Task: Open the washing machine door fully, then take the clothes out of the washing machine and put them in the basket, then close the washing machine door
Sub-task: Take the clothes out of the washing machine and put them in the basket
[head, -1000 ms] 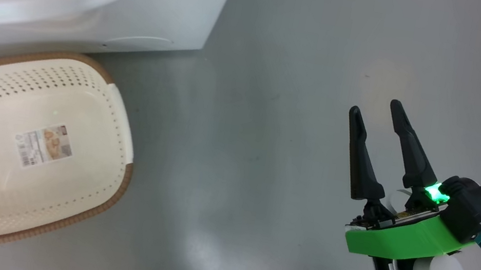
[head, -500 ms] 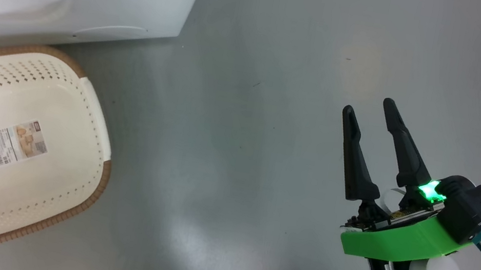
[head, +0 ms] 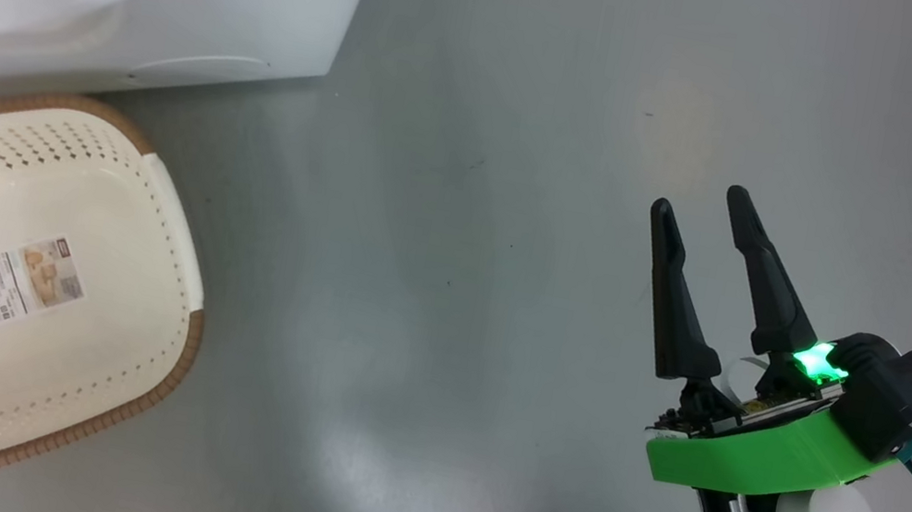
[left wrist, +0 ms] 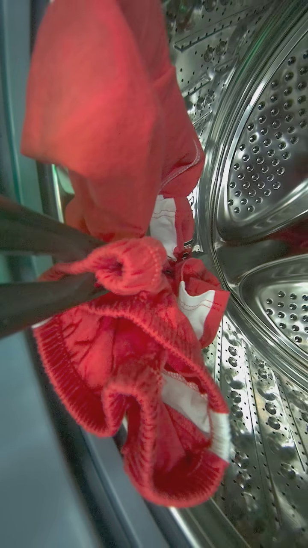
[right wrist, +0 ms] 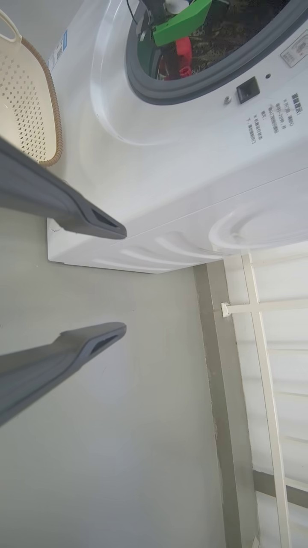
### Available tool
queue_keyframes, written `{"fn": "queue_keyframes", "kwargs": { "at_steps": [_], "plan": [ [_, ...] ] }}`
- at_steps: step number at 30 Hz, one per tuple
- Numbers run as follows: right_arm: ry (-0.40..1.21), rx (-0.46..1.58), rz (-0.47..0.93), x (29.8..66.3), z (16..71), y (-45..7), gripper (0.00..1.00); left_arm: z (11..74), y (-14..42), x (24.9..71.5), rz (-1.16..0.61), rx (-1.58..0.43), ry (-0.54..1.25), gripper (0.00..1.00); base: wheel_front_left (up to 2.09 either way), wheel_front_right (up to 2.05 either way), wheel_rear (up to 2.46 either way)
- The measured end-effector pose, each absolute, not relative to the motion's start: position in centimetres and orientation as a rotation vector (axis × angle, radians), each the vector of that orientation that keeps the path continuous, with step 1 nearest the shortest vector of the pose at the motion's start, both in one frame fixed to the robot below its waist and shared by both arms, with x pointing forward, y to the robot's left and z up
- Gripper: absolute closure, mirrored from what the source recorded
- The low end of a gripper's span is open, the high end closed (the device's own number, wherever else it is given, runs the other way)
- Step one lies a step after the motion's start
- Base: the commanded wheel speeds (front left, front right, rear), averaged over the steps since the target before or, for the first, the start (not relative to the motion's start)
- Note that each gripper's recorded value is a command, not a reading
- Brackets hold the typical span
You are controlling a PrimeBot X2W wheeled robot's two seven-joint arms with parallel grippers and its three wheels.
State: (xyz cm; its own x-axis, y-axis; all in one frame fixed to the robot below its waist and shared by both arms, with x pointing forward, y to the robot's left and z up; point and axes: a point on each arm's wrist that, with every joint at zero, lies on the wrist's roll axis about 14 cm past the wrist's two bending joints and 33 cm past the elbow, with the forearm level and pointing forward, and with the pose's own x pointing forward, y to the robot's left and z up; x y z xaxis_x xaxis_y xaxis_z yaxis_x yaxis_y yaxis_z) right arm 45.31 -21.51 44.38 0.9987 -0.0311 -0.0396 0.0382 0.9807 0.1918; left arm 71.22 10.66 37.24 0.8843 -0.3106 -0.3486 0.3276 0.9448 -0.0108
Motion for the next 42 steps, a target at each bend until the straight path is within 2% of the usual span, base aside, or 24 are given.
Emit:
{"fn": "queue_keyframes", "kwargs": {
  "at_steps": [6,13,17,25,42],
  "plan": [
    [0.013,0.2,-0.029,45.4,45.2,-21.4,0.0,39.5,9.9,70.8,-0.339,-0.013,0.281,1.0,0.0,0.0,0.0],
    [-0.02,0.204,-0.026,45.3,46.5,-21.3,0.0,40.8,9.8,68.1,-0.34,-0.091,0.248,1.0,0.0,0.0,0.0],
    [-0.045,0.192,-0.011,45.1,47.6,-20.8,0.0,44.0,10.6,67.2,-0.334,-0.147,0.166,1.0,0.0,0.0,0.0],
    [-0.051,0.197,-0.013,43.1,48.4,-20.5,0.0,46.6,12.5,62.4,-0.305,-0.167,0.08,1.0,0.0,0.0,0.0],
    [-0.091,0.186,0.043,41.8,50.3,-18.6,0.0,55.1,16.6,54.0,-0.226,-0.151,-0.195,1.0,0.0,0.0,0.0]
  ]
}}
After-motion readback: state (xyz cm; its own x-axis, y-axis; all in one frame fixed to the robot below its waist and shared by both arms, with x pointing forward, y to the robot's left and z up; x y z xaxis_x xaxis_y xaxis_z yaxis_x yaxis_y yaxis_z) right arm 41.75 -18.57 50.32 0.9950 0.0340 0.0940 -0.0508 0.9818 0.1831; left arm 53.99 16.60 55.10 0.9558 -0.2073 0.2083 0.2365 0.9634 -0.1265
